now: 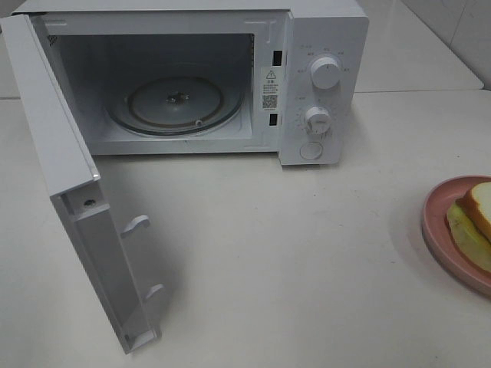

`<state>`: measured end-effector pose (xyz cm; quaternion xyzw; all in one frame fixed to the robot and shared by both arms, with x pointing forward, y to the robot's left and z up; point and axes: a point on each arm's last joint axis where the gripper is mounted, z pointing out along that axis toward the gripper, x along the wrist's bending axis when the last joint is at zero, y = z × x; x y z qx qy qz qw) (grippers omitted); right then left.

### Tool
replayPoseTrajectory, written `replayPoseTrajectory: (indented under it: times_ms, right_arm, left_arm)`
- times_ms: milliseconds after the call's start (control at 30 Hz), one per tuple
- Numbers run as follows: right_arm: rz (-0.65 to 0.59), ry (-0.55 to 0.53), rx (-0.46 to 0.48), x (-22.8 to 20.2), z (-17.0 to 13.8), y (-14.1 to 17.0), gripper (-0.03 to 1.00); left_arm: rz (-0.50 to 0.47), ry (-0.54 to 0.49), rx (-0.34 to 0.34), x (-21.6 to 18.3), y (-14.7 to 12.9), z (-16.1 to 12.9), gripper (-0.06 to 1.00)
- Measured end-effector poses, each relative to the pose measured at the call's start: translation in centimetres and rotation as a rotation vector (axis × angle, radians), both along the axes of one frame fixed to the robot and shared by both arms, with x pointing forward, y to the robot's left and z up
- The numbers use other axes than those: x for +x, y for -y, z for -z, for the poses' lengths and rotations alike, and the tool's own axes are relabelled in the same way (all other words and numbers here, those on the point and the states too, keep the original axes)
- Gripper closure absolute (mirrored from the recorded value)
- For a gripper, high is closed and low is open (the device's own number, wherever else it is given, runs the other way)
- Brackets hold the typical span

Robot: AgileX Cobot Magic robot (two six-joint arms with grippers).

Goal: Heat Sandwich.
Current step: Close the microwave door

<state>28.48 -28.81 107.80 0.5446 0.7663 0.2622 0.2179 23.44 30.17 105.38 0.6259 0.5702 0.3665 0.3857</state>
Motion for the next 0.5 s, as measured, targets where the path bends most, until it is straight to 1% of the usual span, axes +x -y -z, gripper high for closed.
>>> replayPoseTrajectory:
  times_ms: [100, 133, 233, 333, 367, 500]
  right_arm:
    - [0.077, 0.071, 0.014, -1.5, 0.4, 1.0, 0.20]
    - [0.077, 0.071, 0.014, -1.5, 0.4, 1.0, 0.20]
    - [0.144, 0.118, 0.027, -2.8, 1.3, 1.6, 0.20]
    - [0.176, 0.131, 0.030, -3.3, 1.8, 1.8, 0.20]
    - [0.209, 0.147, 0.033, -3.8, 2.3, 1.9, 0.20]
    - [0.246, 0.173, 0.039, -4.3, 2.5, 2.0, 0.20]
  left_arm:
    - [0.000, 0.000, 0.000, 0.0, 0.0, 0.0, -0.05]
    - [0.000, 0.000, 0.000, 0.0, 0.0, 0.0, -0.05]
    - [0.000, 0.000, 0.000, 0.0, 0.0, 0.0, -0.05]
    - [0.000, 0.000, 0.000, 0.0, 0.0, 0.0, -0.05]
    - [0.000, 0.000, 0.000, 0.0, 0.0, 0.0, -0.05]
    - [0.000, 0.000, 0.000, 0.0, 0.0, 0.0, -0.05]
